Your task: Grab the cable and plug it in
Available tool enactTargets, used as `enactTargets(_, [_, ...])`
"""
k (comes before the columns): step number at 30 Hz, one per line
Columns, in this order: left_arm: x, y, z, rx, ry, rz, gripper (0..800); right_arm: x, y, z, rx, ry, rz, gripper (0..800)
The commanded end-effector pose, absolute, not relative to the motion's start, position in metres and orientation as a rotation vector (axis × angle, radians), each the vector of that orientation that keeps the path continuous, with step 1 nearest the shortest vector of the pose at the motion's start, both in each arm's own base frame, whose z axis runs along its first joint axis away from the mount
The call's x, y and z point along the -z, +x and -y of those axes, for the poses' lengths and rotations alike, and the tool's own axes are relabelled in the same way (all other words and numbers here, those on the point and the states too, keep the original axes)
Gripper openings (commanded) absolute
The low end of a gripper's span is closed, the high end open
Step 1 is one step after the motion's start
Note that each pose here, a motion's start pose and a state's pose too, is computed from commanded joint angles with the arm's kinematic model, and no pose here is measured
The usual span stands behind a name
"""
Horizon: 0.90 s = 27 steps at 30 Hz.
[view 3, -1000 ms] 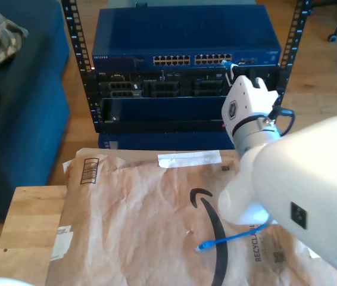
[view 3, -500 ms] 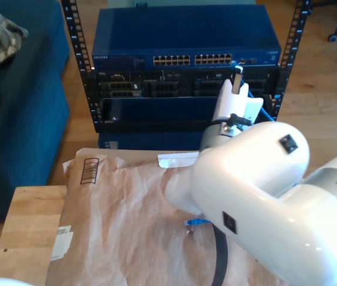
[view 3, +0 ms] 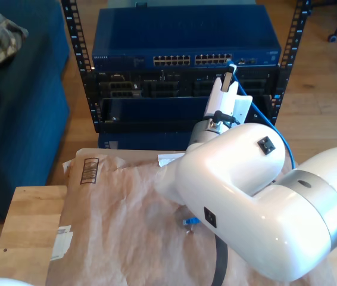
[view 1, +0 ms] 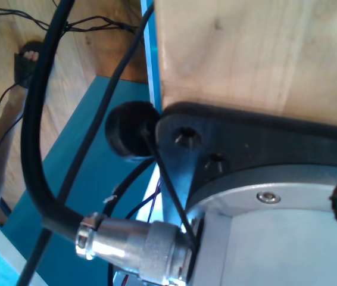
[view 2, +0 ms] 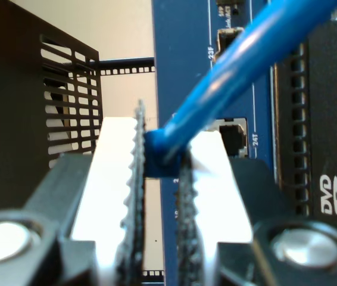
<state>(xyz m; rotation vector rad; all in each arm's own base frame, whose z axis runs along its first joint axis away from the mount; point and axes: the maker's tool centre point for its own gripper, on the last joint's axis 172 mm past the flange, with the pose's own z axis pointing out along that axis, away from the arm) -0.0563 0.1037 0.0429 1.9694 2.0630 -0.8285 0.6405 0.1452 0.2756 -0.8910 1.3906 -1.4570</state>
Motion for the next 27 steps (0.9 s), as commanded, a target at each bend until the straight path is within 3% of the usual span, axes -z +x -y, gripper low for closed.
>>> enactTargets(27, [-0.043, -0.056, -0.104, 0.829, 1.968, -2.065, 800, -0.271, 0.653, -0.133, 1.469, -0.884, -1.4, 0])
